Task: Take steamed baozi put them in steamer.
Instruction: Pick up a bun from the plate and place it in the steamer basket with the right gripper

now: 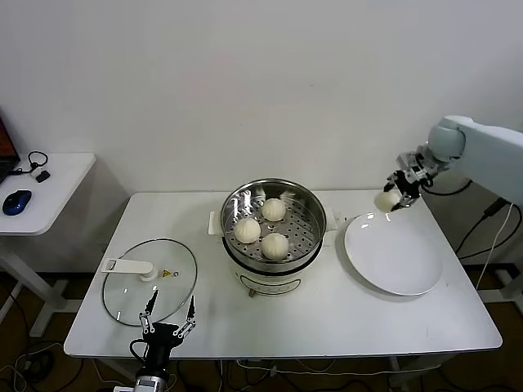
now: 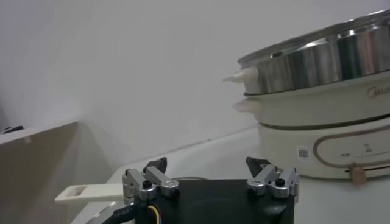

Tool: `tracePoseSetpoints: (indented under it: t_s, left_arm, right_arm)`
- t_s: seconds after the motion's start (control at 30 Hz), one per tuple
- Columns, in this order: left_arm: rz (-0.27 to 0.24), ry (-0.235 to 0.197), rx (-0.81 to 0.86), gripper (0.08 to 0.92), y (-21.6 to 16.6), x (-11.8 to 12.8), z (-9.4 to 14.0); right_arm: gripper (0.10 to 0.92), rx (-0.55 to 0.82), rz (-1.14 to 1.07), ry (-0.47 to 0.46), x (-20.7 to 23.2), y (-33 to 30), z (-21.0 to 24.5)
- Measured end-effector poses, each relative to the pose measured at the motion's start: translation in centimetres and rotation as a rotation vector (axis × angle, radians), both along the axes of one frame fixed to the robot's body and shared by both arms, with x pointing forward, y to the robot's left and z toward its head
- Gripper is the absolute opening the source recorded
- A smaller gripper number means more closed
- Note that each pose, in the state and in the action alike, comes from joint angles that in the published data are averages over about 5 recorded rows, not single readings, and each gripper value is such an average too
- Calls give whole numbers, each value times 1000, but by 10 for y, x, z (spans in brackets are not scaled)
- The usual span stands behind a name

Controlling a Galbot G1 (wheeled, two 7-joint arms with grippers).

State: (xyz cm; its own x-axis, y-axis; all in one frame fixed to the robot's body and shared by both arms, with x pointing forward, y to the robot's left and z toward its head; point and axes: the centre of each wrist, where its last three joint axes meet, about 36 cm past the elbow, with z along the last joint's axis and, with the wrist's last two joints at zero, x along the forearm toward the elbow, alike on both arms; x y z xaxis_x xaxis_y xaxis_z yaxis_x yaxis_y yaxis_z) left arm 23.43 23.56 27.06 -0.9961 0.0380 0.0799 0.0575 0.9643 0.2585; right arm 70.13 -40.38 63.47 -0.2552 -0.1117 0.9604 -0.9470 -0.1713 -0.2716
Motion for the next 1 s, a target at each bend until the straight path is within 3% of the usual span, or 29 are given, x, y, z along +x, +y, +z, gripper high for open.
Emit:
tracePoseSetpoints:
  t_s: [0.47, 0.73, 1.0]
  left_arm:
    - [1, 6, 2, 823, 1, -2, 1]
    - [2, 4, 2, 823, 1, -2, 2]
    - [12, 2, 2, 823, 4, -2, 2]
  right_arm:
    - [577, 188, -44, -10, -27, 115, 81]
    - [584, 221, -50, 43, -39, 165, 82]
    - [593, 204, -36, 94, -39, 201, 54]
